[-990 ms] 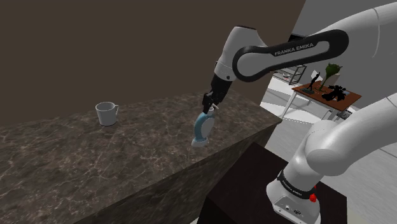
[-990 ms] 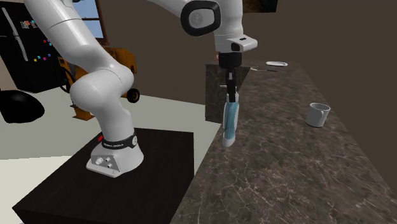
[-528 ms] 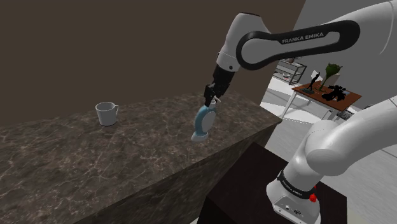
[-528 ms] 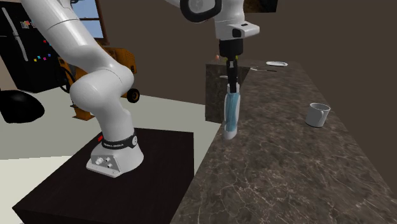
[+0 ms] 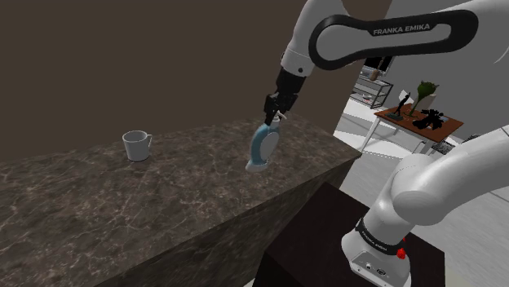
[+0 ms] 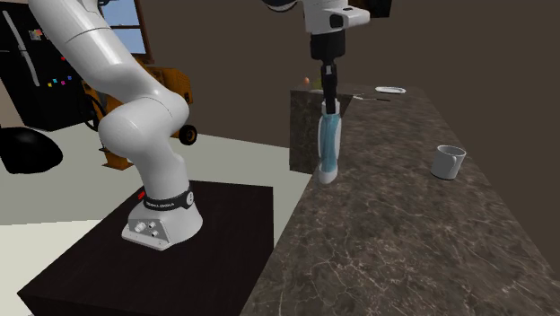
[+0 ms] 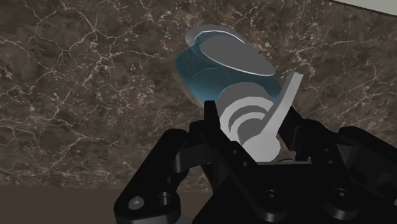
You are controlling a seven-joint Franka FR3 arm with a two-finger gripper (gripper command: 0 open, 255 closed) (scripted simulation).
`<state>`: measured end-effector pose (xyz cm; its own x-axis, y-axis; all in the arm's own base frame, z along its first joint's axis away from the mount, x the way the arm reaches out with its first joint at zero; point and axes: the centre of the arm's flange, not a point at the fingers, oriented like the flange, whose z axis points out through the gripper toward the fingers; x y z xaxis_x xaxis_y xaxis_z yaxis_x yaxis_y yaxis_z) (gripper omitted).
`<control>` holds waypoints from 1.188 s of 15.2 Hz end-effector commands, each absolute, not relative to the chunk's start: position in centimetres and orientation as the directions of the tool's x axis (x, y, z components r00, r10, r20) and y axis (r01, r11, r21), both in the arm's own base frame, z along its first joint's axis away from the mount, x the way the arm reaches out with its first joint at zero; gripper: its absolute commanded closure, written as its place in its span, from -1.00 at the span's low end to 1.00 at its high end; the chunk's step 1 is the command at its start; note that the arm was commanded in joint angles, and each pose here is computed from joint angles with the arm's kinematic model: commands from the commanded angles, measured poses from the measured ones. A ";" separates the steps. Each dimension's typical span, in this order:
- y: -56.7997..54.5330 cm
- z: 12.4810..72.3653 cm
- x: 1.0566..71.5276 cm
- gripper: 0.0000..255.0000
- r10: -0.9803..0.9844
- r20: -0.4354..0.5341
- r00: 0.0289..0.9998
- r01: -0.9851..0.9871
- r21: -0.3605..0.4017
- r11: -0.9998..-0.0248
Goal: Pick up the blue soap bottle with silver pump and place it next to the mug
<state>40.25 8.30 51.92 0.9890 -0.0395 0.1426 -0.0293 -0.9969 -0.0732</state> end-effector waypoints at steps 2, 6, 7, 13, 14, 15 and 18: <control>8.2 53.5 40.2 1.00 -0.040 0.142 0.989 -0.029 -0.073 -0.997; 8.2 55.6 40.2 1.00 -0.040 0.142 0.989 -0.029 -0.073 -0.997; 8.2 56.1 40.2 1.00 -0.040 0.142 0.989 -0.029 -0.073 -0.997; 8.2 59.3 40.2 1.00 -0.040 0.142 0.989 -0.029 -0.073 -0.997; 8.2 59.8 40.2 1.00 -0.040 0.142 0.989 -0.029 -0.073 -0.997; 8.2 60.4 40.2 1.00 -0.040 0.142 0.989 -0.029 -0.073 -0.997; 8.2 61.9 40.2 1.00 -0.040 0.142 0.989 -0.029 -0.073 -0.997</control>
